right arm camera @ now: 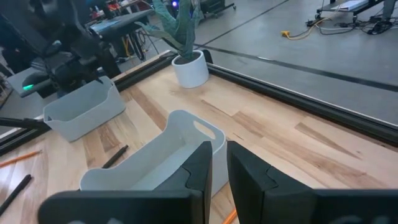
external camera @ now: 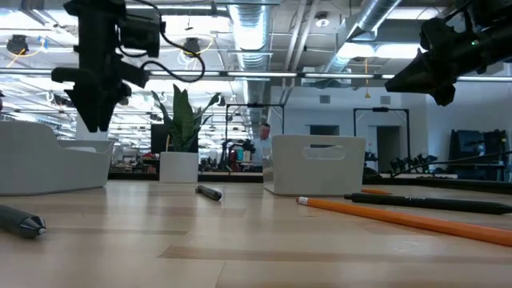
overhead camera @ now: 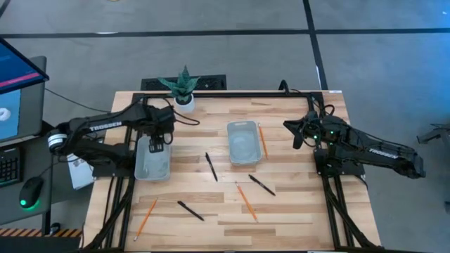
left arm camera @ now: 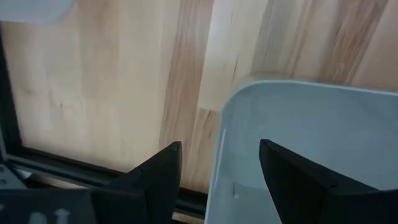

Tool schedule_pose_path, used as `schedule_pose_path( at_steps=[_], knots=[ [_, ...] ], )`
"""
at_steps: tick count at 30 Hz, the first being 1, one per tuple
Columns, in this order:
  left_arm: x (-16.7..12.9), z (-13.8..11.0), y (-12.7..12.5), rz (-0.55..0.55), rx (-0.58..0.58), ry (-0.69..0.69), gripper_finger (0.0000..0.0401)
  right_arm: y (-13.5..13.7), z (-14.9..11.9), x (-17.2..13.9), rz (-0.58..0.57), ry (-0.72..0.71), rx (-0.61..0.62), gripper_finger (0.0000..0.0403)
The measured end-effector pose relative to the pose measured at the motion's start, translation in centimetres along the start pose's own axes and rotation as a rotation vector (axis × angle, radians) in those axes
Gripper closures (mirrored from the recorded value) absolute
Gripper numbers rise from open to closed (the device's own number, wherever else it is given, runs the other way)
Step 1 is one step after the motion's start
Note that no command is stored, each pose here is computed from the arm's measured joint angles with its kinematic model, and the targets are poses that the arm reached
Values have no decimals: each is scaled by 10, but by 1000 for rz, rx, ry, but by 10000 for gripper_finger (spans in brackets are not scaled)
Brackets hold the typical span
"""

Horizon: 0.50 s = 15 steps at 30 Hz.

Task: Sort pens & pencils
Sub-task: Move the left gray bin to the middle of the table

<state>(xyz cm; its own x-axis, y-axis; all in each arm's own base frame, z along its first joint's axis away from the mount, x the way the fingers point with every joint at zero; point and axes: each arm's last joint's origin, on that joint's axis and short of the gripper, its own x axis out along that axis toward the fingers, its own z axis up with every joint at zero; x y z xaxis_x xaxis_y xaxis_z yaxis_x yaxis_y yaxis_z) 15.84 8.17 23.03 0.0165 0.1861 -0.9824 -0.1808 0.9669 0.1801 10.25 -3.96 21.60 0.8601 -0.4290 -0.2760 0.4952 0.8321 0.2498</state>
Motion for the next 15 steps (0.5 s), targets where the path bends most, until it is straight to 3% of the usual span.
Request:
schedule_pose_path(
  at_steps=[15],
  knots=[
    [44,30,3,-99,44,120,205,0,0,0,2,1,-2,332]
  ],
)
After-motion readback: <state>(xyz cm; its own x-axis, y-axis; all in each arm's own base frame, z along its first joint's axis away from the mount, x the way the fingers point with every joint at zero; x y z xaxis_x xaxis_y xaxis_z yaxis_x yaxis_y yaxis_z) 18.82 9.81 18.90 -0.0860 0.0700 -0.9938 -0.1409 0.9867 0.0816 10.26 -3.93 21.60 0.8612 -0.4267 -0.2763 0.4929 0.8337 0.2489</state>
